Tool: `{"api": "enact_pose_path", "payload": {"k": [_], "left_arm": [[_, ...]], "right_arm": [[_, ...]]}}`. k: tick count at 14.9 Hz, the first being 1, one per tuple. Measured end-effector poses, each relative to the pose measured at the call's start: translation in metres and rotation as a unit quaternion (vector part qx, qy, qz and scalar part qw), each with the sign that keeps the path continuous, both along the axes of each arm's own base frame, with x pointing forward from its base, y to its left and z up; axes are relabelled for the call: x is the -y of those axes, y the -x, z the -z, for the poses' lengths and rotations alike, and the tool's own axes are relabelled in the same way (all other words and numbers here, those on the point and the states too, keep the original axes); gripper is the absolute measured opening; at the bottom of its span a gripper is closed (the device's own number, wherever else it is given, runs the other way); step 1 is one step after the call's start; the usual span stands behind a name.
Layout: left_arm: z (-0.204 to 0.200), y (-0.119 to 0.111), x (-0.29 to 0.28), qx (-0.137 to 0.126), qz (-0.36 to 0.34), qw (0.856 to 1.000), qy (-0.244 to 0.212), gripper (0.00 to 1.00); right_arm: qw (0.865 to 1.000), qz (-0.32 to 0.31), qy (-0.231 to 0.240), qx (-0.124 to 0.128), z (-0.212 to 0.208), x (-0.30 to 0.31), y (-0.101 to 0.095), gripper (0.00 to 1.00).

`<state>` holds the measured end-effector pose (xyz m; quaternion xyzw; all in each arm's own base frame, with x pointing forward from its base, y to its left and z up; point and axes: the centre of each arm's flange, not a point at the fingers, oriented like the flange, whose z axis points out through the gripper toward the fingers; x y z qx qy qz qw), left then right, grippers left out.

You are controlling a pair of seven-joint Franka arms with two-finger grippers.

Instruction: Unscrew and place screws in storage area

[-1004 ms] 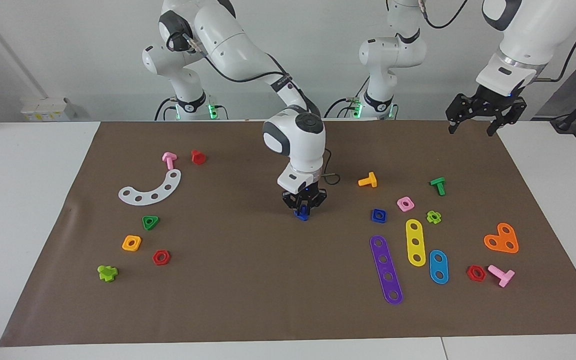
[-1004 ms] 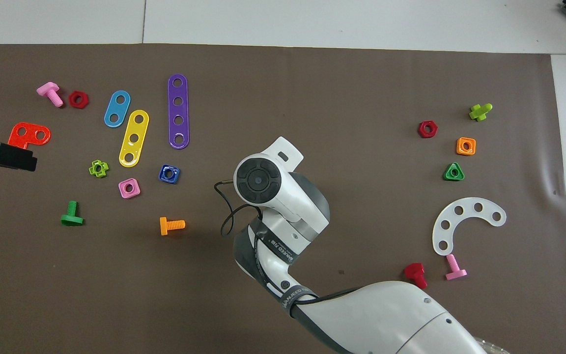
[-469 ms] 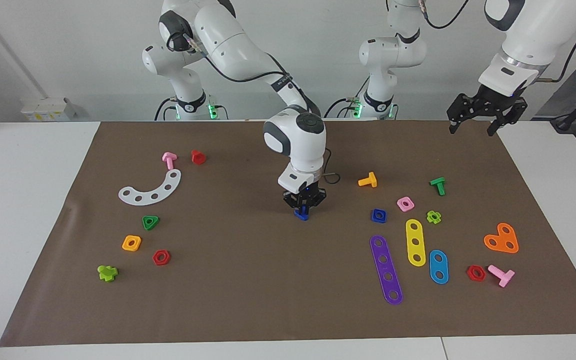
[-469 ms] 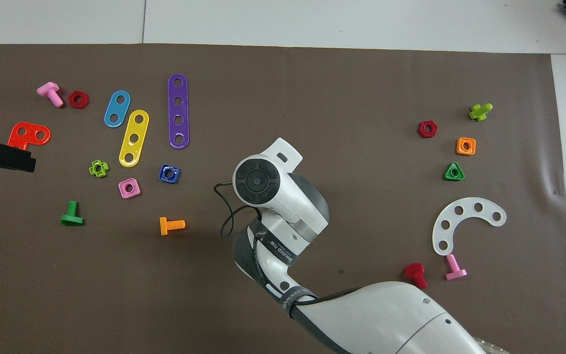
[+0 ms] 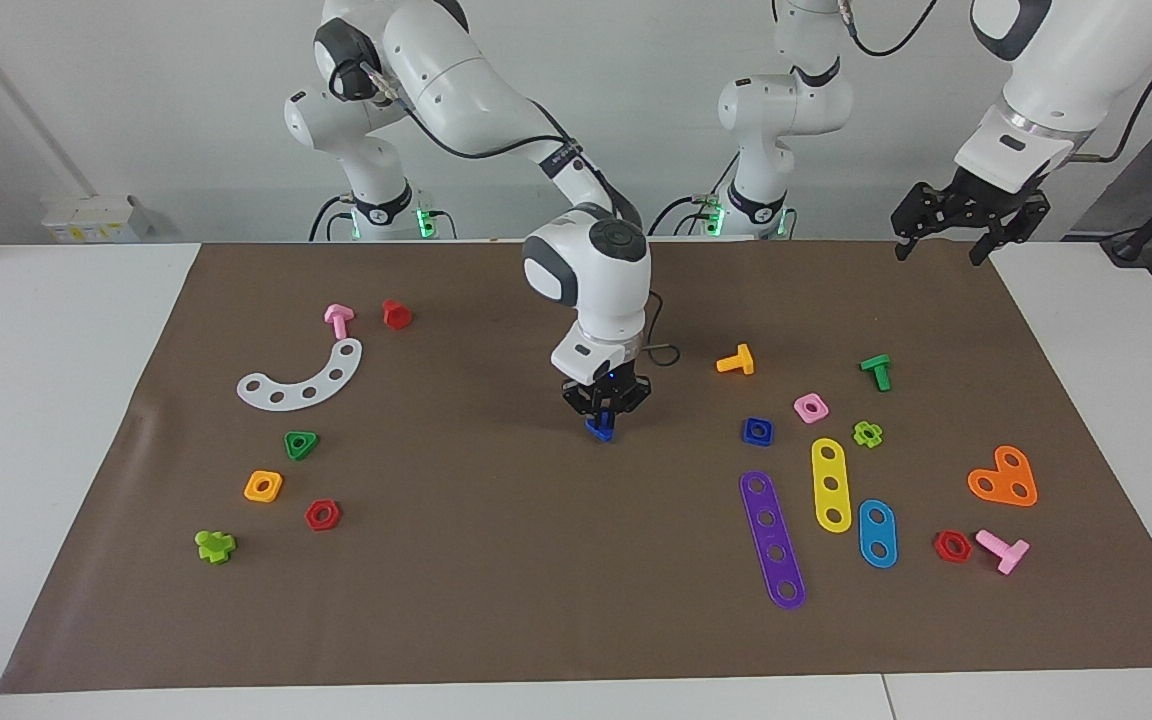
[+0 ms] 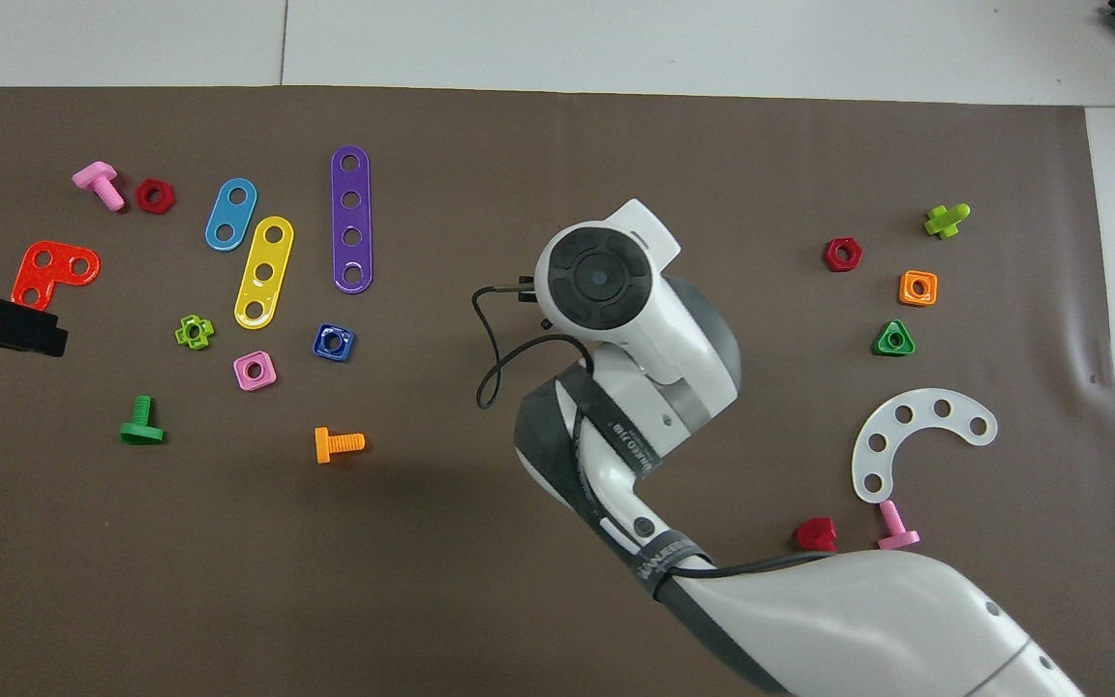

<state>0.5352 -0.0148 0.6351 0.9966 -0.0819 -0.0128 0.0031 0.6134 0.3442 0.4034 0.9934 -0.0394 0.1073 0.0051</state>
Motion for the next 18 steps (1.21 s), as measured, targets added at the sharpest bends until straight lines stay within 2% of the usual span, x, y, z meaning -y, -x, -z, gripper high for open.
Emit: {"api": "enact_pose_path", "payload": {"k": [3, 6, 8, 12, 14, 18], "left_arm": [[0.0, 0.0, -0.001, 0.0, -0.007, 1.0, 0.0, 1.0], [0.0, 0.0, -0.001, 0.0, -0.02, 1.0, 0.0, 1.0], [0.0, 0.0, -0.001, 0.0, -0.022, 1.0, 0.0, 1.0], [0.0, 0.0, -0.002, 0.0, -0.023, 1.0, 0.0, 1.0], [0.0, 0.0, -0.002, 0.001, -0.023, 1.0, 0.0, 1.0], [0.0, 0.0, -0.002, 0.001, -0.023, 1.0, 0.0, 1.0]], "right_arm": [[1.0, 0.0, 0.015, 0.004, -0.037, 0.097, -0.028, 0.2], [0.999, -0.017, 0.037, -0.019, -0.024, 0.184, -0.032, 0.2], [0.999, -0.021, 0.041, -0.027, -0.001, 0.223, -0.024, 0.2], [0.999, -0.037, 0.032, 0.003, 0.064, 0.278, 0.013, 0.2], [0.999, -0.038, 0.03, 0.008, 0.09, 0.302, 0.03, 0.2], [0.999, -0.038, 0.027, 0.009, 0.103, 0.307, 0.041, 0.2]]}}
